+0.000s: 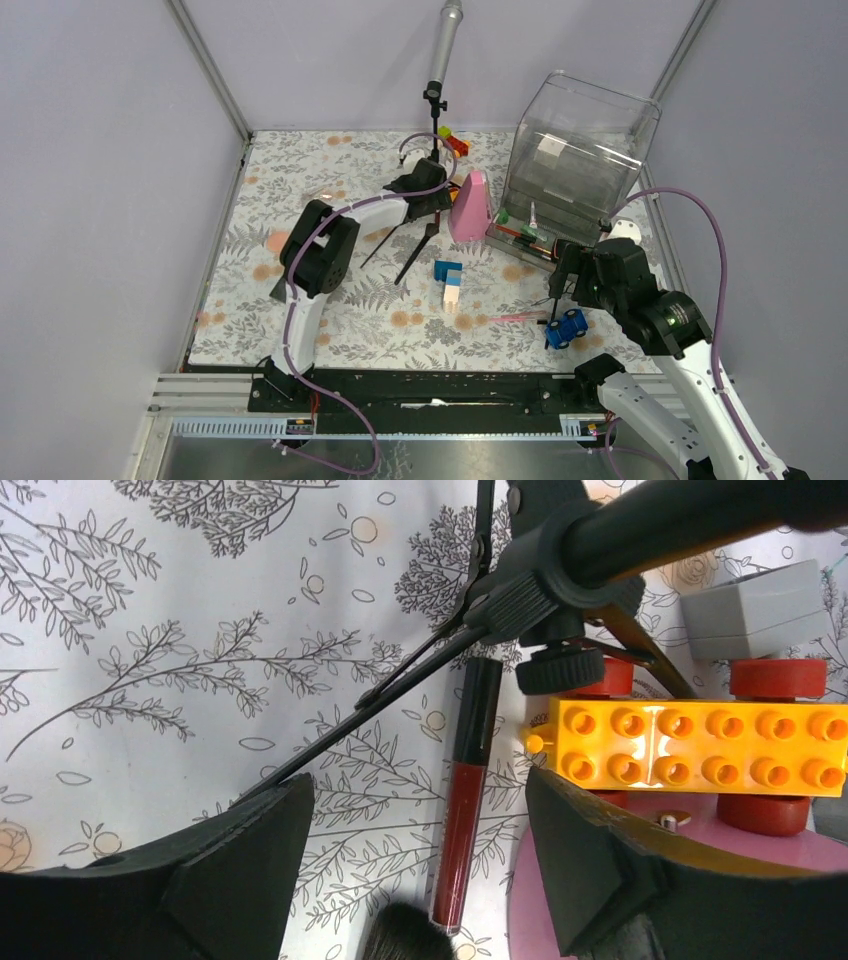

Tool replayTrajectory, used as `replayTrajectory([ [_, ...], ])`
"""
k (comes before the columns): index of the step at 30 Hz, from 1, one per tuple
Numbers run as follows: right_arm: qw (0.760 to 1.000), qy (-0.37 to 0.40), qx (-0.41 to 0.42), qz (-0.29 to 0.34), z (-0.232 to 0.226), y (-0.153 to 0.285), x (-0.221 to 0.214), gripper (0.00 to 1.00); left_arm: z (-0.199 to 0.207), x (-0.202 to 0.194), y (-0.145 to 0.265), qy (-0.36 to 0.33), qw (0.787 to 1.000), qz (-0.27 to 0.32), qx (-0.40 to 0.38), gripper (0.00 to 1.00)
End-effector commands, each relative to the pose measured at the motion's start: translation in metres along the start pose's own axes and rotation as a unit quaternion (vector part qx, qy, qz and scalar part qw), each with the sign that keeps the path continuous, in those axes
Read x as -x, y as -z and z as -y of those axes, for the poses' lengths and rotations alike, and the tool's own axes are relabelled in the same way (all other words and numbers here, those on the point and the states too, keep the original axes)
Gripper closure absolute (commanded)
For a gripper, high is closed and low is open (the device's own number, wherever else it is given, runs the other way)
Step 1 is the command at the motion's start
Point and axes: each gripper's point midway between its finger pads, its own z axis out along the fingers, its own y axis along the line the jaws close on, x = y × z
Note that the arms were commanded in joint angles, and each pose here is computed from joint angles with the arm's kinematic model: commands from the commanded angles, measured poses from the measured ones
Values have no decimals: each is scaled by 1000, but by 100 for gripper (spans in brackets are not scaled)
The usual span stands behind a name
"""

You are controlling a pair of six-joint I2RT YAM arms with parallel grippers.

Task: Organize the makeup
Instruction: Pick up the makeup from the center of the board.

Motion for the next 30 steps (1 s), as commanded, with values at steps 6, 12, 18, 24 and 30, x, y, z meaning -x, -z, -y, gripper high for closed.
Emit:
replayTrajectory([
  [6, 1000, 6, 11, 3, -5, -3, 2, 1, 5, -17, -7, -45, 999, -22, 10, 35],
  [12, 1000, 6, 10, 2, -5, -4, 2, 1, 0, -21, -10, -61, 998, -27, 16, 51],
  [18, 1000, 5, 10, 3, -4, -3, 2, 1, -19, -29, -8, -75, 996, -32, 45, 61],
  [24, 1000, 5, 11, 4, -5, -3, 2, 1, -35, -36, -4, -96, 992, -37, 66, 60],
  [30, 1000, 5, 12, 5, -5, -3, 2, 1, -56, -40, 3, -114, 988, -36, 100, 71],
])
